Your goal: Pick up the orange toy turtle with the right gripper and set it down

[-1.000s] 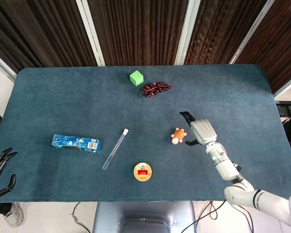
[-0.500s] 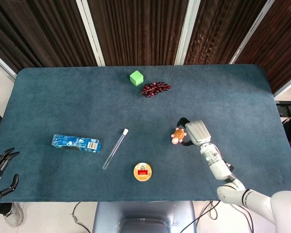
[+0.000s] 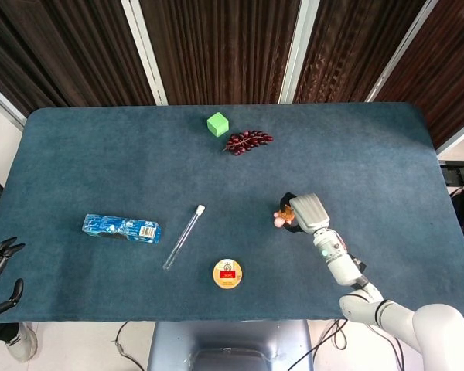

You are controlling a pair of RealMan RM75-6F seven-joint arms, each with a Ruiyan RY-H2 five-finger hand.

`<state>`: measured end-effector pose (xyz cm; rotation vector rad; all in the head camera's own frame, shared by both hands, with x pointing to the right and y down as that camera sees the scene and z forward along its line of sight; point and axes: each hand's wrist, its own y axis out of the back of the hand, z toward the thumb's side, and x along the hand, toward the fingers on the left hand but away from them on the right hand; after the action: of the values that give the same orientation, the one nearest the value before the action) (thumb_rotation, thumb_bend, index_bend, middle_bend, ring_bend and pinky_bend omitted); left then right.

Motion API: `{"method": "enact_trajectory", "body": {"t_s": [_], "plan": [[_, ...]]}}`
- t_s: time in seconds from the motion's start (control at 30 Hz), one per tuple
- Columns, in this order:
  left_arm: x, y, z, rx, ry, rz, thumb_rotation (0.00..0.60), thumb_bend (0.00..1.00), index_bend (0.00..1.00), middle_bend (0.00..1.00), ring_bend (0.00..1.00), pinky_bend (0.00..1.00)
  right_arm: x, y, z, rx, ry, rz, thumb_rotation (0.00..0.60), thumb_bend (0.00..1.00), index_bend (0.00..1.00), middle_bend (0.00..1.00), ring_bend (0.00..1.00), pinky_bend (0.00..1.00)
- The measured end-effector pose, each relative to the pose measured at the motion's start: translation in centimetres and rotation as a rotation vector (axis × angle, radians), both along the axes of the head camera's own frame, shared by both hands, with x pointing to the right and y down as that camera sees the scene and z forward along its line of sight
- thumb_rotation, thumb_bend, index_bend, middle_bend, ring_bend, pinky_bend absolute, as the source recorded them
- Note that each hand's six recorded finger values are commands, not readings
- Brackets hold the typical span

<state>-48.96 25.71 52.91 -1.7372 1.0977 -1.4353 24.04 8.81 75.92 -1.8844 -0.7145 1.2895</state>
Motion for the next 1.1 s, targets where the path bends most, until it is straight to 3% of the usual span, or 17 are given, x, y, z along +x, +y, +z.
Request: {"method": "enact_trajectory", "body": {"t_s": [0.13, 0.2, 0.43, 0.73, 0.8, 0.87, 0.93, 1.1], "plan": [[0.0, 0.0, 0.0, 0.000, 0.000, 0.004, 0.600, 0.51, 0.16, 0.08, 0.15, 0.35, 0.1, -0.1, 0.1, 0.012, -0.001, 0.003, 0.600, 0.93, 0.81, 0.63, 1.00, 1.00], [-0.1, 0.1, 0.0, 0.000, 0.000, 0.004, 0.600, 0.51, 0.16, 0.08, 0.15, 0.35, 0.2, -0.1, 0.1, 0.020, -0.001, 0.003, 0.600, 1.00, 0.85, 0.67, 1.00, 1.00], [-0.1, 0.0, 0.0, -0.001, 0.002, 0.004, 0.600, 0.51, 0.17, 0.08, 0.15, 0.35, 0.4, -0.2, 0.0, 0.052, -0.009, -0.003, 0.600, 1.00, 0.87, 0.75, 1.00, 1.00], [-0.2, 0.0, 0.0, -0.002, 0.002, 0.006, 0.600, 0.51, 0.17, 0.08, 0.15, 0.35, 0.8, -0.2, -0.1, 0.069, 0.003, 0.000, 0.600, 1.00, 0.87, 0.76, 1.00, 1.00], [-0.2, 0.0, 0.0, -0.002, 0.003, 0.006, 0.600, 0.51, 0.17, 0.08, 0.15, 0.35, 0.8, -0.2, -0.2, 0.067, -0.006, 0.003, 0.600, 1.00, 0.85, 0.76, 1.00, 1.00], [-0.2, 0.0, 0.0, -0.002, 0.003, 0.006, 0.600, 0.51, 0.17, 0.08, 0.15, 0.35, 0.9, -0.2, -0.3, 0.058, -0.022, 0.008, 0.600, 1.00, 0.76, 0.73, 1.00, 1.00], [-0.2, 0.0, 0.0, -0.003, 0.003, 0.006, 0.600, 0.51, 0.17, 0.08, 0.15, 0.35, 1.1, 0.0, -0.4, 0.037, -0.040, 0.011, 0.600, 0.94, 0.58, 0.61, 1.00, 1.00], [-0.2, 0.0, 0.0, -0.003, 0.003, 0.007, 0.600, 0.51, 0.17, 0.08, 0.15, 0.35, 1.4, 0.4, -1.2, 0.004, -0.070, 0.005, 0.600, 0.44, 0.29, 0.44, 1.00, 0.98]]}}
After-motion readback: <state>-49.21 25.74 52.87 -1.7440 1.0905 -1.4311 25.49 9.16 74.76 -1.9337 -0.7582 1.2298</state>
